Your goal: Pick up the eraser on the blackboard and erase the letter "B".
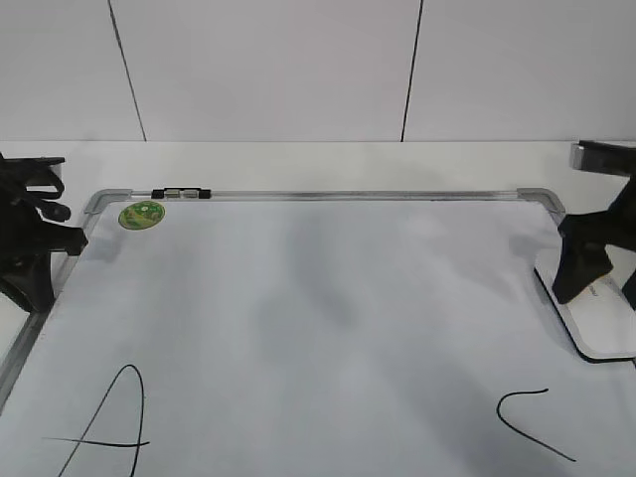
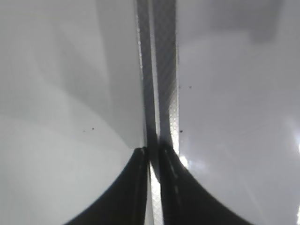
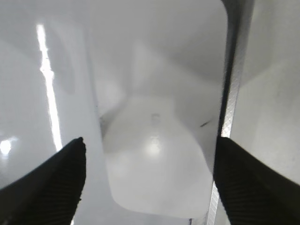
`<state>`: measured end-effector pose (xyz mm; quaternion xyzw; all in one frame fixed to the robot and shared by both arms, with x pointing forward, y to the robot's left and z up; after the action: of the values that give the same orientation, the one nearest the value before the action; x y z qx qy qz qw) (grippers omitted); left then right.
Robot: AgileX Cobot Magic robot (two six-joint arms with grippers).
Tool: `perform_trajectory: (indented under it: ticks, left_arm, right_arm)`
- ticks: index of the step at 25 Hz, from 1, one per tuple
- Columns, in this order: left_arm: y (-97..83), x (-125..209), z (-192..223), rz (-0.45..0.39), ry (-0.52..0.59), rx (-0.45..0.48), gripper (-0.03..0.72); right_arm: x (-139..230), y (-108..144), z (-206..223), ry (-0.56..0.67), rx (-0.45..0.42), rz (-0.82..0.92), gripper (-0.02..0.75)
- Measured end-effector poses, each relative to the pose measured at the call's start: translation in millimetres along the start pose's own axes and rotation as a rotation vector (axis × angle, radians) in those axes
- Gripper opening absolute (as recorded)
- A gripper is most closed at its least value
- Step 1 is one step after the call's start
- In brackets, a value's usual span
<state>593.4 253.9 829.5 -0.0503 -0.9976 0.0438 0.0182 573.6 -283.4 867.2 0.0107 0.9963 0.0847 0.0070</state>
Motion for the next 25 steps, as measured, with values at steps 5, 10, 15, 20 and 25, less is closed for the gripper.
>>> perform_trajectory:
  ticks: [5,10,15,20,25]
  left_arm:
    - [0.0,0.0,0.0,0.0,0.0,0.0,0.059]
    - [0.0,0.0,0.0,0.0,0.0,0.0,0.067]
    - [0.0,-0.4,0.0,0.004,0.002,0.0,0.188]
    - [-1.3,-5.6,-8.1,0.007,-0.008,0.003,0.353]
    - [-4.5,-2.2,-35.6,0.023,0.007,0.007,0.365]
  right_arm:
    - [-11.9,7.4,-31.4,0.005,-0.013,-0.019,0.651]
    - [-28.6,11.6,-51.3,-0.056,-0.018,0.001,0.644]
    - [-25.7,12.9,-57.3,-0.059,-0.019,0.029,0.605]
    - [-23.3,16.7,-79.3,-0.119,-0.019,0.028,0.59]
    - [-14.3,23.1,-114.9,-0.217,-0.019,0.011,0.589]
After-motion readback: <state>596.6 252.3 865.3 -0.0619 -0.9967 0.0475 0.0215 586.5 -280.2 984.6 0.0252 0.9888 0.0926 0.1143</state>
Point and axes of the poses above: a point on each arm's last joint axis where the gripper is mounted, z pointing out along that axis toward the gripper, y along the wrist's bending axis when the last joint is at zero, x = y × z, the point moved 10 cm from there along z, pointing out along that axis toward the gripper, and after that the axes turned 3 degrees about z, right-handed, at the moved point
